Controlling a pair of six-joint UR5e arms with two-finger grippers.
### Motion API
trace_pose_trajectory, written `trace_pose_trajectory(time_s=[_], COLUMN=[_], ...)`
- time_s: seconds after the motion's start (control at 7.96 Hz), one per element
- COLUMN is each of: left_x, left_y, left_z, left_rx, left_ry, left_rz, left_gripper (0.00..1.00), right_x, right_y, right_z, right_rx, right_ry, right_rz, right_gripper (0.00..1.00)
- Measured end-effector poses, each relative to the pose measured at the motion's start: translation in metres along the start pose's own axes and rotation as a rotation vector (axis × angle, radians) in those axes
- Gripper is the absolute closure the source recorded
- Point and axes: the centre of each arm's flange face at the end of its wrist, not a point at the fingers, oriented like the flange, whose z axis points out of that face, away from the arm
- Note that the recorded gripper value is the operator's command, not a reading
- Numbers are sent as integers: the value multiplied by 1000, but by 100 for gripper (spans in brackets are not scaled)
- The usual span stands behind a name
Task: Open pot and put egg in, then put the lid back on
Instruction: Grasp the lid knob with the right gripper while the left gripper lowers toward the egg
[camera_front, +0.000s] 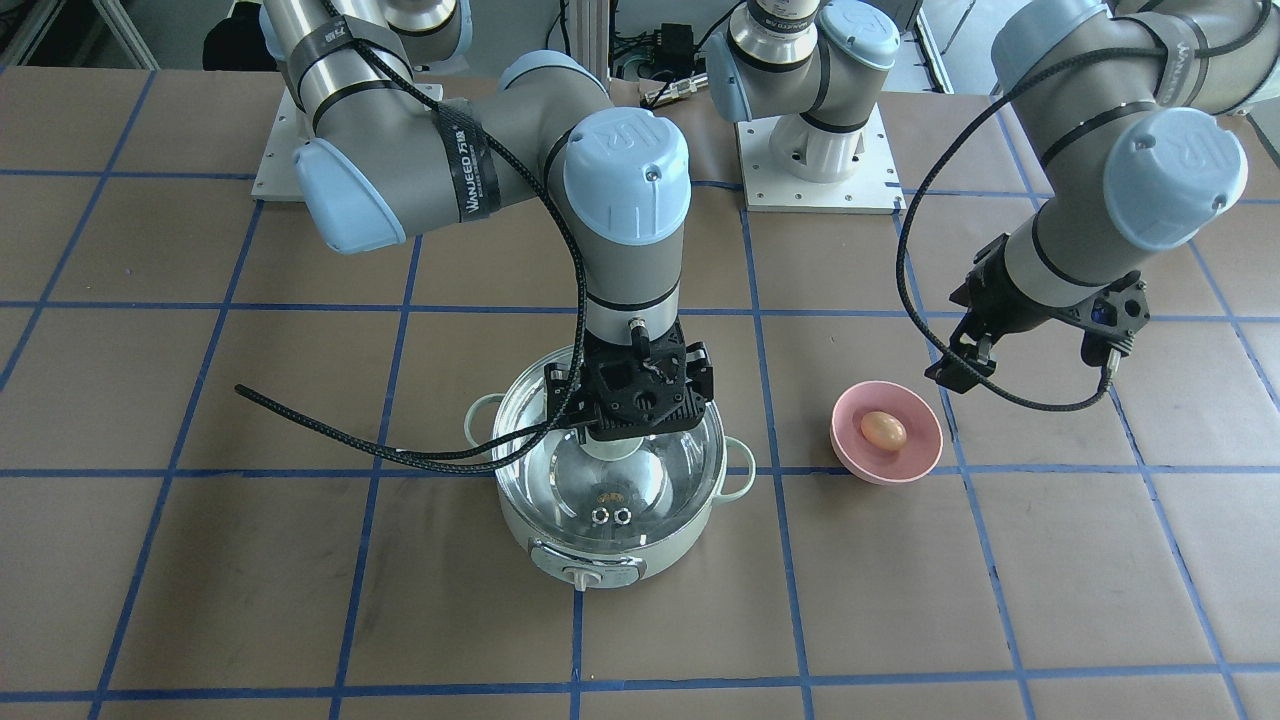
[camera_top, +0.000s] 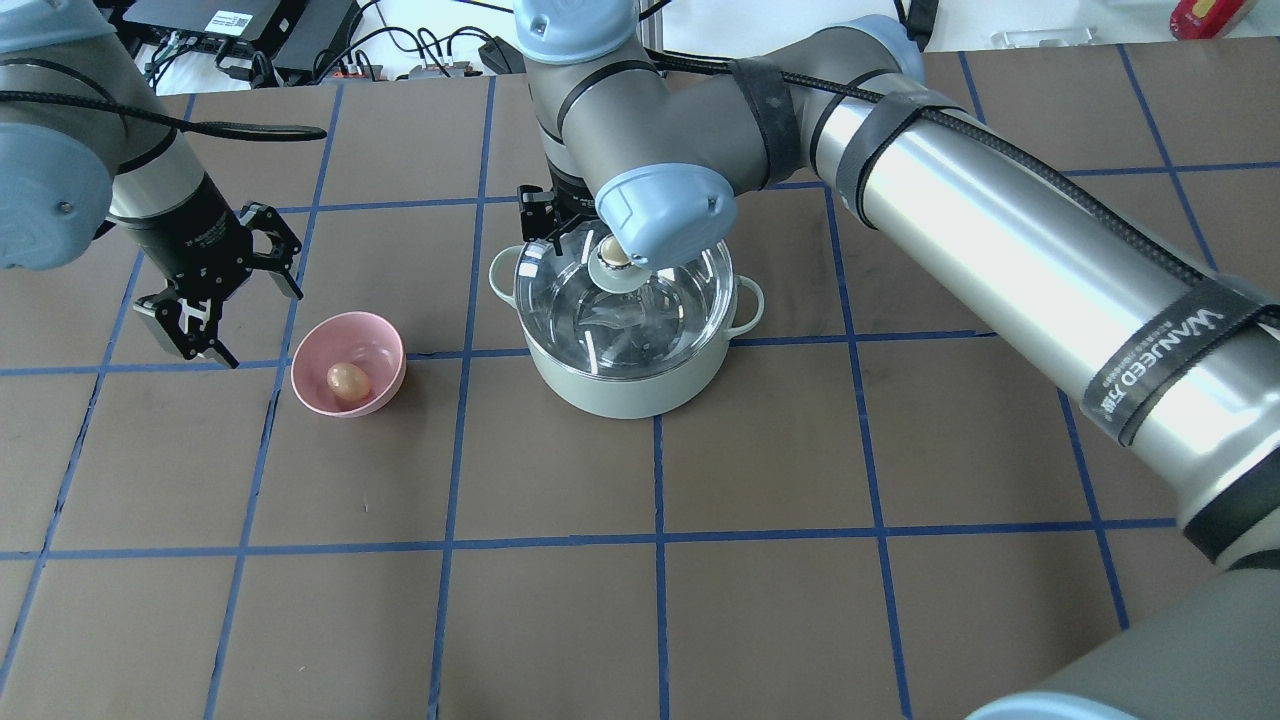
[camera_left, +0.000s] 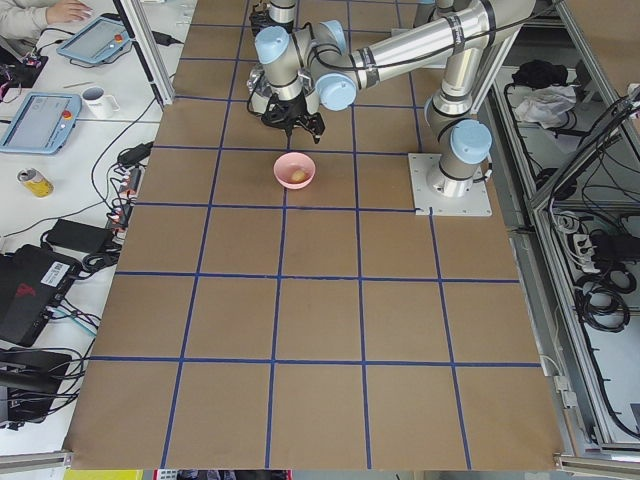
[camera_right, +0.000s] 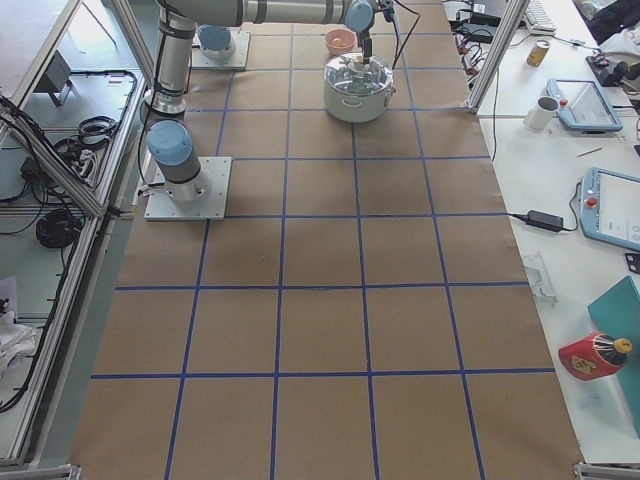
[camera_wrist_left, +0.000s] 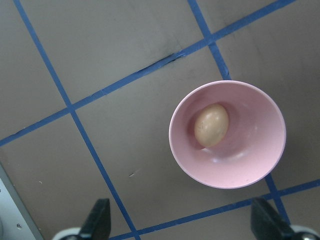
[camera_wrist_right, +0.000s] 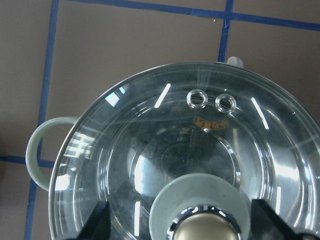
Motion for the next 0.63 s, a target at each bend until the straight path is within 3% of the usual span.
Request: trace_pose_trajectory(time_s=[0.25,0.63], left_x=[16,28], left_y=[-7,-14], left_z=[20,36], left_rx=[-24,21], left_ry=[19,89], left_rz=[-25,-32], left_gripper=[0,0], right_x=[1,4], right_y=[-1,-1], right_z=[6,6], right_rx=[-2,5], right_ry=[21,47], right_rz=[1,-4], right_gripper=[0,8])
